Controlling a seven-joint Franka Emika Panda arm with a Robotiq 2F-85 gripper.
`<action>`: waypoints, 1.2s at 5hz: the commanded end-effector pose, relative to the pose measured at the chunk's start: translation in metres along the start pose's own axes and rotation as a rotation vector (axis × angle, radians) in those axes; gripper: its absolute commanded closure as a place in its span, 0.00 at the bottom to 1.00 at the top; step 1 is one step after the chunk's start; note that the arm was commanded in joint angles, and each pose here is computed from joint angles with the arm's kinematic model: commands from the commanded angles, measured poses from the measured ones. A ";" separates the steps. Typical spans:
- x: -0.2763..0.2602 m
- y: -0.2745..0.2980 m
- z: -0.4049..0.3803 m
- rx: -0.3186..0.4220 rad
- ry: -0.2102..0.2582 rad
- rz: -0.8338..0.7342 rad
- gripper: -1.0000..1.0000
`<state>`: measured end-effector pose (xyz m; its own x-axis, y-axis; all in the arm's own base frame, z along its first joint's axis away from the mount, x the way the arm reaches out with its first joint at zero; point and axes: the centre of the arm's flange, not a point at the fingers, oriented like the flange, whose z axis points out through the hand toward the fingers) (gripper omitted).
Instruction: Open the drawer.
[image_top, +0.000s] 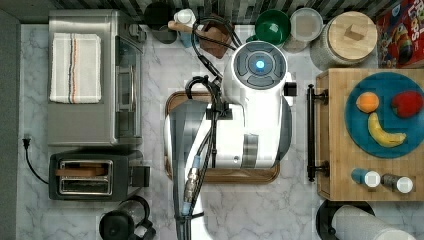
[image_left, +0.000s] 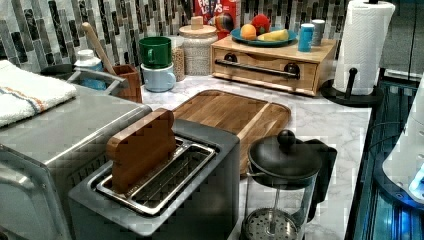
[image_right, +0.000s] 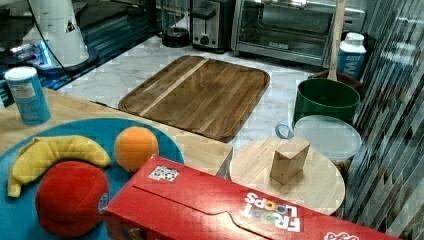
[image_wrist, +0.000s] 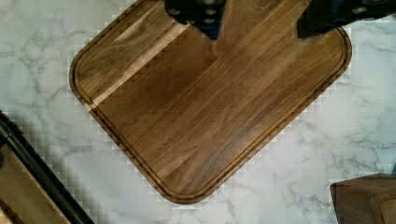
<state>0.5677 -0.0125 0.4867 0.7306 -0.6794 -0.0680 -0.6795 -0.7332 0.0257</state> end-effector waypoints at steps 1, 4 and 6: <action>0.002 0.003 0.001 0.000 -0.002 0.005 0.00; 0.023 0.046 0.016 -0.066 0.059 -0.359 0.00; 0.042 0.088 0.023 -0.107 0.127 -0.621 0.00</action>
<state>0.5512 -0.0729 0.4279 0.9861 -0.1509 -0.0697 -0.1464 -0.9871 0.0652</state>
